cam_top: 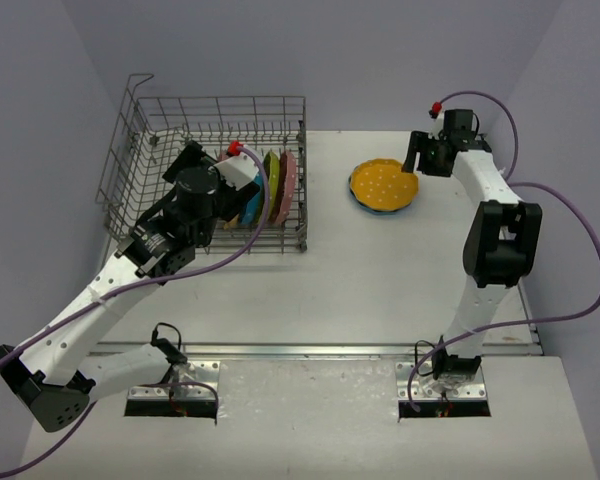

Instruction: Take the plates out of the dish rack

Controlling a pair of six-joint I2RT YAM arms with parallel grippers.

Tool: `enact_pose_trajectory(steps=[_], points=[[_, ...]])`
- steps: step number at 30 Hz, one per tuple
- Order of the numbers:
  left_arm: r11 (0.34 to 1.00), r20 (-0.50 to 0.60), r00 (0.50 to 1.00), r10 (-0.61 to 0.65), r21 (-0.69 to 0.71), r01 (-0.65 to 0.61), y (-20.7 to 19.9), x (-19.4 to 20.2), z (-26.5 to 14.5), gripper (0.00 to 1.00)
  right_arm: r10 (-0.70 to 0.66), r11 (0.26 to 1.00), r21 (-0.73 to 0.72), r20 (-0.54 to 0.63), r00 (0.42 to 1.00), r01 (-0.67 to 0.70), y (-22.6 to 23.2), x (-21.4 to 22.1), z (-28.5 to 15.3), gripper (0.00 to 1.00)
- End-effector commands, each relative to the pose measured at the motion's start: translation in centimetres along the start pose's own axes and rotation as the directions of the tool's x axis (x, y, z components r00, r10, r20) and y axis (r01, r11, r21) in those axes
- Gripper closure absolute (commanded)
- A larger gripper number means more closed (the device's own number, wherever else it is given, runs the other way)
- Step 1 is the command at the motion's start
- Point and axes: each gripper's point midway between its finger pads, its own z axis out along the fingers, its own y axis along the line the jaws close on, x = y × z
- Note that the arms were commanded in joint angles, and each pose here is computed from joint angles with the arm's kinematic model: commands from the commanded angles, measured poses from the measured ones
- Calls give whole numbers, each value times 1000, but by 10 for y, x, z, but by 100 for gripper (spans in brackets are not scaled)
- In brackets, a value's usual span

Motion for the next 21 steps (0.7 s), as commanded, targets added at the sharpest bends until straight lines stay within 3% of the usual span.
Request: enact_pose_trajectory(steps=[1, 10, 21], points=[[999, 29, 999, -46, -26, 46, 9, -5, -3, 0, -46, 997, 59, 38, 998, 44, -12, -10, -5, 29], [998, 30, 998, -53, -44, 54, 14, -6, -5, 0, 54, 997, 51, -83, 995, -50, -13, 19, 24, 21], [998, 23, 998, -57, -37, 58, 11, -4, -1, 0, 131, 989, -54, -139, 982, -140, 6, 30, 46, 21]])
